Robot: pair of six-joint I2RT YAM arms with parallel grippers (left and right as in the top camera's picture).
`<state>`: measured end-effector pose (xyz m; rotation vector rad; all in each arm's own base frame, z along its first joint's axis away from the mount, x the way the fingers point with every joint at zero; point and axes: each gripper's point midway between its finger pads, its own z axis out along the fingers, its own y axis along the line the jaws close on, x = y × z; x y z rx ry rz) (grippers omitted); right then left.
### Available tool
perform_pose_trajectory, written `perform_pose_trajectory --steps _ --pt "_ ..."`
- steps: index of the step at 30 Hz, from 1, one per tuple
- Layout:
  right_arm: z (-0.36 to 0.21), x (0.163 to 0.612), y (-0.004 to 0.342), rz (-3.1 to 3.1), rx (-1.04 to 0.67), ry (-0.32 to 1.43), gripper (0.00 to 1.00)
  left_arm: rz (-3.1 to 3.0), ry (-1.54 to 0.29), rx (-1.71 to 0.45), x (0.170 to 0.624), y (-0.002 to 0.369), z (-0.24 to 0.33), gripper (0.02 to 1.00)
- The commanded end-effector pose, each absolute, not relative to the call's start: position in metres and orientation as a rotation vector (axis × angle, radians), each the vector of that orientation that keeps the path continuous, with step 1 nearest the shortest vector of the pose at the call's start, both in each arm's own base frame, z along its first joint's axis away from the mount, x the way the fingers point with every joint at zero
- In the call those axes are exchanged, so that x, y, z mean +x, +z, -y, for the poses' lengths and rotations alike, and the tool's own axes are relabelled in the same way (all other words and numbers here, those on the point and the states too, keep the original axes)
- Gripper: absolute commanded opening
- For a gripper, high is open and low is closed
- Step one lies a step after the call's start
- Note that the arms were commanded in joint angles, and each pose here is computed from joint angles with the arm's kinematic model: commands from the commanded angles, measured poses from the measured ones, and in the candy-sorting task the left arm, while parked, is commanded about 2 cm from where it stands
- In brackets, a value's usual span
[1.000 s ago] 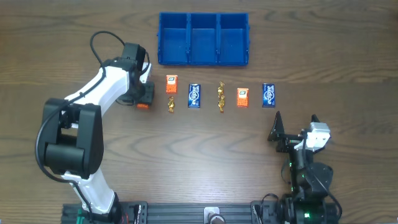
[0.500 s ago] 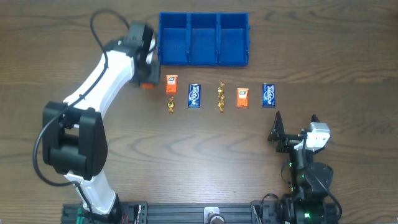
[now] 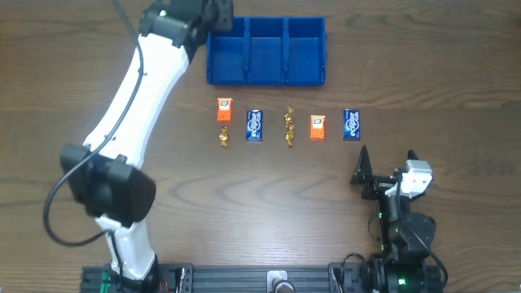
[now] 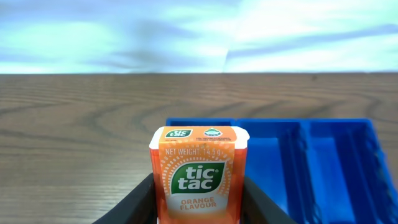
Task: Sort Candies Into Trays
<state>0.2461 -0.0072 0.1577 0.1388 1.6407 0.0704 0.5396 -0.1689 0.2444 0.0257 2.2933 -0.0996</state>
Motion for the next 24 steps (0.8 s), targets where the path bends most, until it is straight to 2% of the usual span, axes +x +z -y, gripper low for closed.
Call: perform_pose_trajectory --steps 1,7,12,15,16,18,20,24 --pt "0.008 0.246 0.157 -1.643 0.127 0.059 0.998 -2.411 -0.067 0.024 0.558 0.173 0.174 0.349" --pt "0.008 0.246 0.157 -1.642 0.128 0.059 0.998 -2.494 -0.081 0.027 0.562 0.123 0.179 0.356" --pt "0.008 0.246 0.157 -1.643 0.128 0.059 0.998 -2.499 -0.095 0.029 0.562 0.121 0.179 0.371" --pt "0.008 0.246 0.157 -1.642 0.128 0.059 0.998 -2.497 -0.097 0.029 0.563 0.121 0.180 0.428" --pt "0.008 0.246 0.157 -1.642 0.128 0.058 0.998 -2.497 -0.098 0.028 0.563 0.121 0.180 0.478" --pt "0.008 0.246 0.157 -1.642 0.128 0.059 0.998 -2.496 -0.099 0.026 0.563 0.122 0.180 0.781" --pt "0.008 0.246 0.157 -1.643 0.128 0.059 0.998 -2.493 -0.112 0.026 0.563 0.123 0.181 0.980" --pt "0.008 0.246 0.157 -1.643 0.128 0.059 0.998 -2.480 -0.143 0.007 0.564 0.134 0.181 0.996"
